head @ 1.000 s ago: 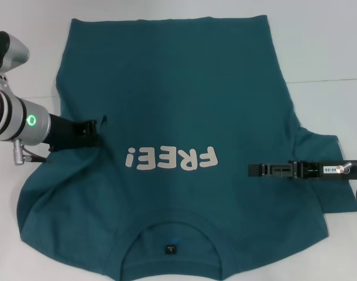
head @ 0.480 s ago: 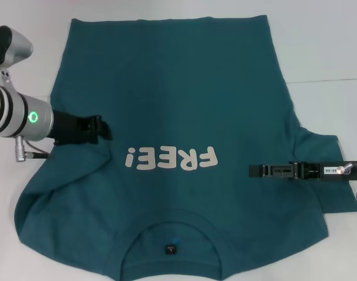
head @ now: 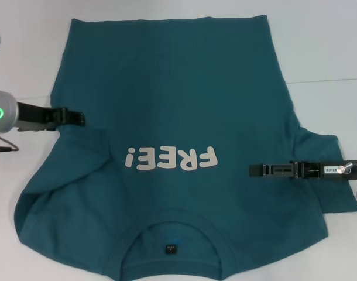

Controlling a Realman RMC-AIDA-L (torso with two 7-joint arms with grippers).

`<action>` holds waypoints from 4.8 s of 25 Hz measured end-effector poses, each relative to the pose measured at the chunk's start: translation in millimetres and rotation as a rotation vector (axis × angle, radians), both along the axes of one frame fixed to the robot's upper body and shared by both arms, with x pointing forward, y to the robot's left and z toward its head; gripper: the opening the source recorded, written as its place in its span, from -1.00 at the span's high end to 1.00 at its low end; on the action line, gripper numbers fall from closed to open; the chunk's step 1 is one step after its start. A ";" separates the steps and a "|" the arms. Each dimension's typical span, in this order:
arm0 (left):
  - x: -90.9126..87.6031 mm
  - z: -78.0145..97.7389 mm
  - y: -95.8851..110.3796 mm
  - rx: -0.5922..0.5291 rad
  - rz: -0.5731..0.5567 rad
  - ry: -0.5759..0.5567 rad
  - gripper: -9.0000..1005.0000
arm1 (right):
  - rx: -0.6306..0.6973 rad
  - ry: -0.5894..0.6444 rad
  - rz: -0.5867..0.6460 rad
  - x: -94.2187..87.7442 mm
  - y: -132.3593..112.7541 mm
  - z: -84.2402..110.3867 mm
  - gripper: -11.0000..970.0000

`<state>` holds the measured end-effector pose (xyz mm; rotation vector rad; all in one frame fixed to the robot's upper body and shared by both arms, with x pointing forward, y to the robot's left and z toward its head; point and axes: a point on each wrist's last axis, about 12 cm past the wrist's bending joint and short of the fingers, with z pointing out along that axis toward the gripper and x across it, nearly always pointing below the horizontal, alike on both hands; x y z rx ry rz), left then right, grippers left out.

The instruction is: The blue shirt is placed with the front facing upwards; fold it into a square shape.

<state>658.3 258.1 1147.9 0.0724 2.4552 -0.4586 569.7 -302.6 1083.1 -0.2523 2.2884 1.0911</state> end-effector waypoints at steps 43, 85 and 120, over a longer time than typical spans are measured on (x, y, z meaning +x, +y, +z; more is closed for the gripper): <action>-18.6 -17.6 7.7 -0.038 -0.053 0.142 -0.47 | -0.012 0.007 -0.027 0.4 -4.4 -3.1 -0.91; -18.1 -37.9 17.5 0.001 0.014 0.107 0.30 | -0.013 0.014 -0.035 -2.3 -7.9 -4.9 -0.91; -50.0 -16.4 -14.3 -0.117 -0.342 0.166 0.77 | -0.013 0.012 -0.051 -4.0 -11.4 -6.6 -0.91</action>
